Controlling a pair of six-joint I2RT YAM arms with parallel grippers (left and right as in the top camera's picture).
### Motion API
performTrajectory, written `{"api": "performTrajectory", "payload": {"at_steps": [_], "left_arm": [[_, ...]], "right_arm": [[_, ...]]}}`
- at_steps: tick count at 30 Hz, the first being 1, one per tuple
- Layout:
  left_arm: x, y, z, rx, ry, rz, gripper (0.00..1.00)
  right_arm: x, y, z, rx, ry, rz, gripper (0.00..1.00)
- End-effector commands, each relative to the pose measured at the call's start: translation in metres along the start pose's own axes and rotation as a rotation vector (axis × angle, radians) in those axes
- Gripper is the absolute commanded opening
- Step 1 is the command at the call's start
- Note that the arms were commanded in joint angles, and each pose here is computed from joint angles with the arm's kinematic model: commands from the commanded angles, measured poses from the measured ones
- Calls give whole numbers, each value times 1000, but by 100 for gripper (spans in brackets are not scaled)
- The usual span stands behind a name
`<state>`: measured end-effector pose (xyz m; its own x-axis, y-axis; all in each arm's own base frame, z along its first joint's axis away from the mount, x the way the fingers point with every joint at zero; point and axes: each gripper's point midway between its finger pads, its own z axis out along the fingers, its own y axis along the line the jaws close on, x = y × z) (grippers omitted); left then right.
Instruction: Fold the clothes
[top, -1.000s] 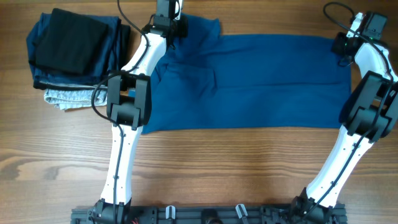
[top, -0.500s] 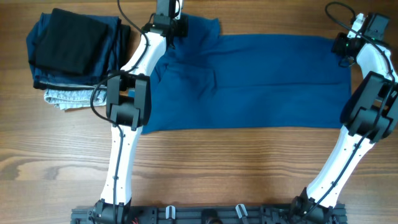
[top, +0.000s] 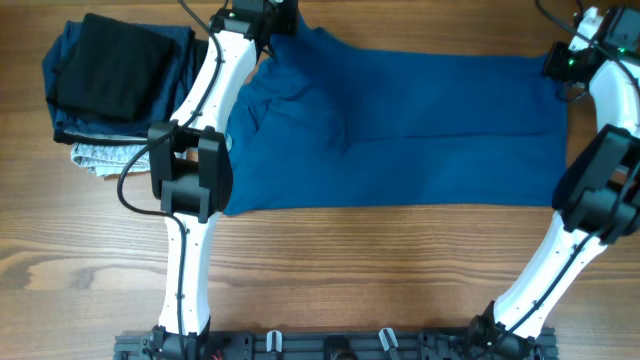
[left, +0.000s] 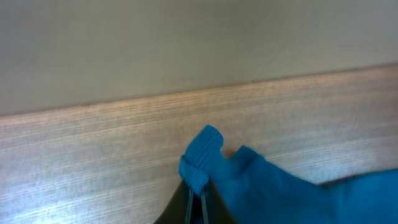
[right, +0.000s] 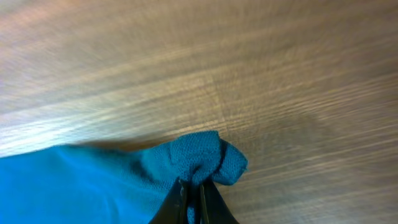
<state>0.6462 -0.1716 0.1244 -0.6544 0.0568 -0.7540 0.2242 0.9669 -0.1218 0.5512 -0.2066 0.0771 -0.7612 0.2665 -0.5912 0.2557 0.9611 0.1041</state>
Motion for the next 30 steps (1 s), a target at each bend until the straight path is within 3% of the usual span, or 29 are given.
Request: {"api": "performTrajectory", "payload": {"at_steps": [1,11,20,30], "left_arm": [[-20,3,-37,-11,-3,46,4],[-5,8,-94,-37,144,28,4],[57,13,-122,-70,417,-25,4],[87,16,-159,-107,576,-92,4]], "right_arm": [[-26,13,-43,-20,-68,-37,4],[-7,17,-68,-25,21,-47,4],[37,19,-75,-46,202,-87,4],[71,-13,-108,-22,338,39,4]]}}
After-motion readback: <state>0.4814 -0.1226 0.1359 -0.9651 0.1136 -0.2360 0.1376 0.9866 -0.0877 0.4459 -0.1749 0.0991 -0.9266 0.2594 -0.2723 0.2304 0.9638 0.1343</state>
